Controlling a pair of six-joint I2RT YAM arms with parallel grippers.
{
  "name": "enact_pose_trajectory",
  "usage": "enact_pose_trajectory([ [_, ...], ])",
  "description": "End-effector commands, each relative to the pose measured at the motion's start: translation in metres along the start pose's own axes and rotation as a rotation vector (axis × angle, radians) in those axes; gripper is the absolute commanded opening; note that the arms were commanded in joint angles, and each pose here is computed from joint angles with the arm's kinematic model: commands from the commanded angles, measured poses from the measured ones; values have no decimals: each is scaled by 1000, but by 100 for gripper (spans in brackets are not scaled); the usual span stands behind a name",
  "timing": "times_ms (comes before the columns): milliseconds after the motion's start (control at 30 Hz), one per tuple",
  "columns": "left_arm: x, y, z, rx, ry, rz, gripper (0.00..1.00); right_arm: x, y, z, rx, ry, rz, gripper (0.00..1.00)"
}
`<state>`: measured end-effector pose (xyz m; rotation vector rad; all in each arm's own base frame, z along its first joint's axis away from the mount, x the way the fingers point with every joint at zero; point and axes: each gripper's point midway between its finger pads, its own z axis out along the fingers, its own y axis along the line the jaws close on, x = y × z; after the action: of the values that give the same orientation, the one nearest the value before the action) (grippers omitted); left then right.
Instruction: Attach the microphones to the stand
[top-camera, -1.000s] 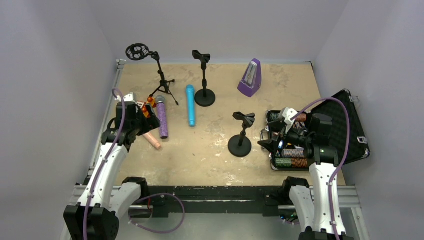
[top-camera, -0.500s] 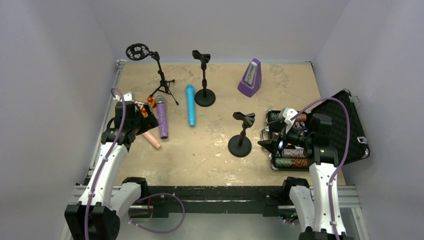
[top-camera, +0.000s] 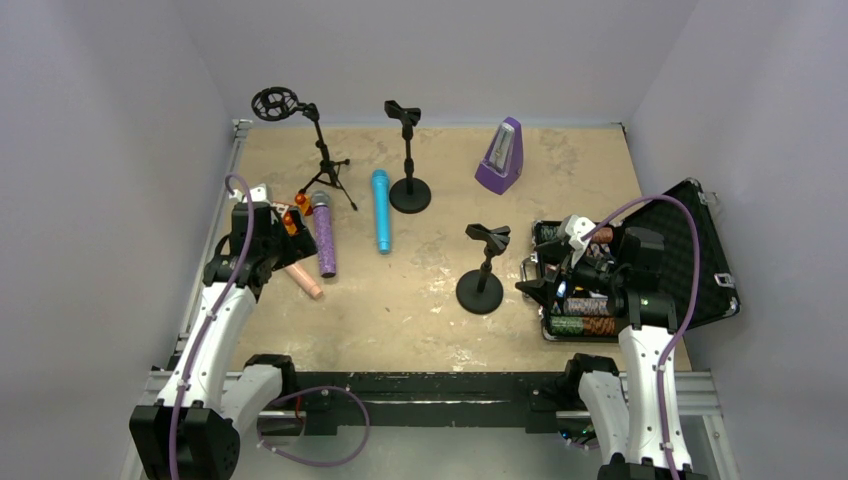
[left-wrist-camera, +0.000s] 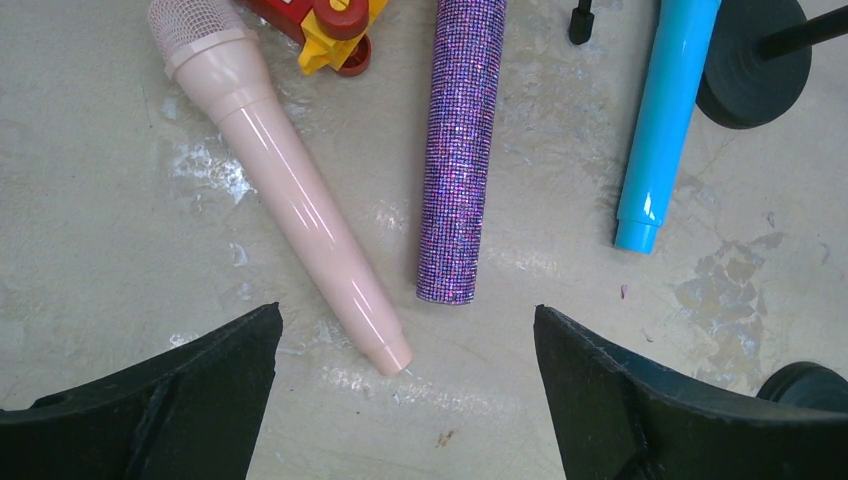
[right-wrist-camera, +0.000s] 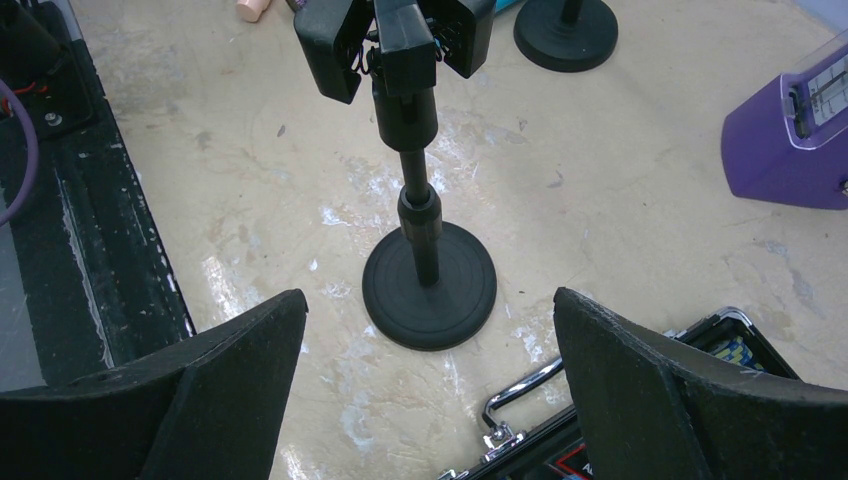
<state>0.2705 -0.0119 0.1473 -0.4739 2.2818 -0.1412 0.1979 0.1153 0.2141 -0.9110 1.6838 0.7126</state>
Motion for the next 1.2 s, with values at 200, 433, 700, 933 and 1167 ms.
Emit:
enact_pose_trajectory([
  [200, -19, -7, 5, 29, -56, -37, 100, -6, 1, -2, -3, -16, -15, 97],
  [433, -23, 16, 24, -18, -22, -134, 100, -7, 2, -2, -6, -18, -17, 97],
  [700, -20, 38, 44, -130, 60, -191, 100, -7, 4, -2, -12, -19, -19, 97],
  [933, -12, 43, 69, -171, 159, -218, 94, -6, 5, -3, -20, -9, -15, 97],
  [1167, 17, 51, 90, -230, 293, -271, 90, -6, 4, -3, -15, -6, -15, 97],
])
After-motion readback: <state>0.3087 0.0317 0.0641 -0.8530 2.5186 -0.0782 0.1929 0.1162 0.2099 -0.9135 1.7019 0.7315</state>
